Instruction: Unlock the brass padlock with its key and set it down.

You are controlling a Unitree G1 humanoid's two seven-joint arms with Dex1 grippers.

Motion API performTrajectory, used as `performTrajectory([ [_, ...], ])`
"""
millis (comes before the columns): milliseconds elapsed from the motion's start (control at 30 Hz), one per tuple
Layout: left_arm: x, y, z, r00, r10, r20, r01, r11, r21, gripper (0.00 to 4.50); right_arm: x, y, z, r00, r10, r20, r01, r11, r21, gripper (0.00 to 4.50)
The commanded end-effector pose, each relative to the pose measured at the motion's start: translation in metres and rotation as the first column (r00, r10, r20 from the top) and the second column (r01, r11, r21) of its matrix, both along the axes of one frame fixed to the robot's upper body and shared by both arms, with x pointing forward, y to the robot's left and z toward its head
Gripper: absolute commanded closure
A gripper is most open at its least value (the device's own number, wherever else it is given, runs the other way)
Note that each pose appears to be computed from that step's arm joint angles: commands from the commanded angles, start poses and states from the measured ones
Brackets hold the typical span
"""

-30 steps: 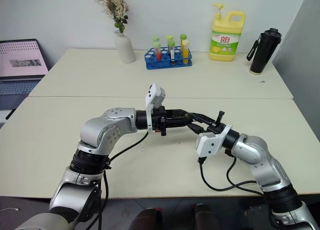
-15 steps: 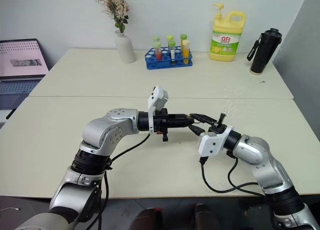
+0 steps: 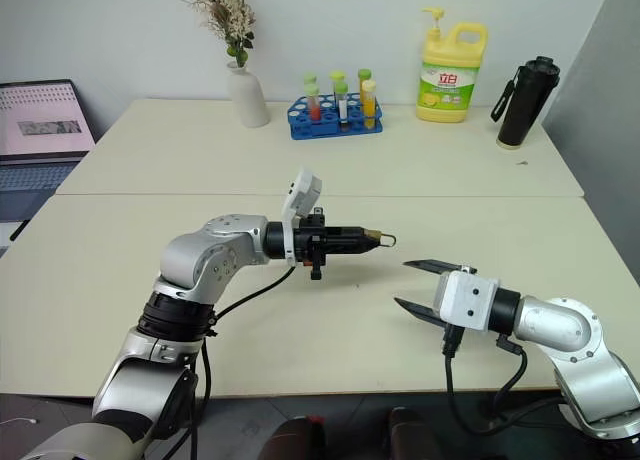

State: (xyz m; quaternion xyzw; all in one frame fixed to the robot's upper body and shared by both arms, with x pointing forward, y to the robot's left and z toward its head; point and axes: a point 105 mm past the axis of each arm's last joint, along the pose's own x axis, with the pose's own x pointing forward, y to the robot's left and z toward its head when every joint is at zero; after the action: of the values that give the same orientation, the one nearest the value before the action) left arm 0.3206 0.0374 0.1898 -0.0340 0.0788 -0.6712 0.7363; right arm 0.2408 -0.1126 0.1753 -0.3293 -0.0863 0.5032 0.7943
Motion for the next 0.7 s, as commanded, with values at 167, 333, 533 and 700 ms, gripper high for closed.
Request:
performTrajectory([
  [167,-0.015,0.004,0.016,0.995,-0.087,0.046,0.088,0.996,-0.013,4.33,0.011,0.012,0.03,0.999,0.014,0.035,-0.018,0.995,0.099,4.48],
  [333,-0.018,0.007,0.018,0.995,-0.091,0.049,0.092,0.996,-0.013,4.33,0.02,0.012,0.039,0.998,0.019,0.057,-0.025,0.994,0.11,4.5],
  [533,-0.024,0.008,0.019,0.993,-0.11,0.051,0.111,0.994,-0.006,4.33,0.028,0.015,0.041,0.997,0.039,0.073,-0.045,0.995,0.089,4.5],
  [700,-0.025,0.007,0.022,0.992,-0.111,0.052,0.112,0.994,-0.016,4.33,0.03,0.019,0.037,0.994,0.066,0.083,-0.07,0.996,0.052,4.5],
])
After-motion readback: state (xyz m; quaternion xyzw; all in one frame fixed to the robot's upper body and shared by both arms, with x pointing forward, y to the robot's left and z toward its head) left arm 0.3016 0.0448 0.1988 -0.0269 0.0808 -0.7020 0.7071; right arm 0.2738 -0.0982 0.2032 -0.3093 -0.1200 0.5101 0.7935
